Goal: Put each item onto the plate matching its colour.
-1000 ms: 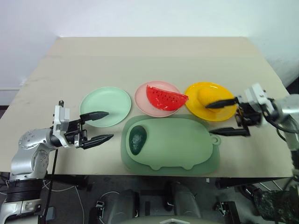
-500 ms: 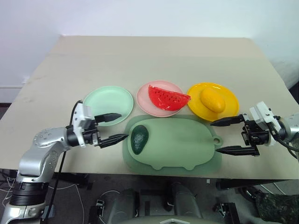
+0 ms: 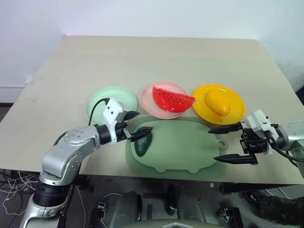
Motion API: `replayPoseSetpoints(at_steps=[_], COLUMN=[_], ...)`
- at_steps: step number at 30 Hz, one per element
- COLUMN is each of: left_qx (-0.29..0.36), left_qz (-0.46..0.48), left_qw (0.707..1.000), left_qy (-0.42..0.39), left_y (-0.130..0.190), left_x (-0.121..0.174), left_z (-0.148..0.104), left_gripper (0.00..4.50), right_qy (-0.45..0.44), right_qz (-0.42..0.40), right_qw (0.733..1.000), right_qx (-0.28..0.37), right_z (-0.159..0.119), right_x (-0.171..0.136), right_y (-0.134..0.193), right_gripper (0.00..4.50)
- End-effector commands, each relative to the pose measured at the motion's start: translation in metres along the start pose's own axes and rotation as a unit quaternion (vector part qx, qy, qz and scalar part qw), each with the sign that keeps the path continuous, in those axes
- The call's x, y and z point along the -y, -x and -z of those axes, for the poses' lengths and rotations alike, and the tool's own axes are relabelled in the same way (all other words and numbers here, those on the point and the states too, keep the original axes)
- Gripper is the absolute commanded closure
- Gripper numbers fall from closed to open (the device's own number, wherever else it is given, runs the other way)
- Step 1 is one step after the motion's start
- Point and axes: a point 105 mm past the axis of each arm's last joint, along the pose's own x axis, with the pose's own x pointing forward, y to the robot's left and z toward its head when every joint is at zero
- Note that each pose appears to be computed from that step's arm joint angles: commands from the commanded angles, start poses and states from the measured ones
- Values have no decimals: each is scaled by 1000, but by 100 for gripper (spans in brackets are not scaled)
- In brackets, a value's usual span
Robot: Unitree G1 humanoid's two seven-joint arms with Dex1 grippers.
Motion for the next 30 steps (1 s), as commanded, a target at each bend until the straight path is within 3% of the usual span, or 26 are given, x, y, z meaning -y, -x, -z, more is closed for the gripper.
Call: replayPoseSetpoints(at_steps=[1, 10, 20, 27, 30], left_qx=[-17, -90, -156, -155, -157], left_qz=[1, -25, -57, -53, -53], left_qw=[1000, 995, 986, 986, 986], left_qy=[-5, -17, -25, -7, -7], left_y=[-9, -17, -4, -9, -12], left_x=[15, 28, 17, 19, 19], left_z=[-5, 1, 22, 31, 36], left_gripper=[0, 0, 0, 0, 88], right_qy=[18, 14, 11, 12, 13], right_qz=[-2, 10, 26, 32, 35], right_qw=[1000, 1000, 1000, 999, 999], right_qx=[10, 11, 10, 13, 13], right_z=[-7, -5, -5, -7, -8], right_x=[-3, -3, -1, 0, 1], right_y=[-3, -5, -3, -4, -4], right_gripper=[3, 3, 3, 3, 0])
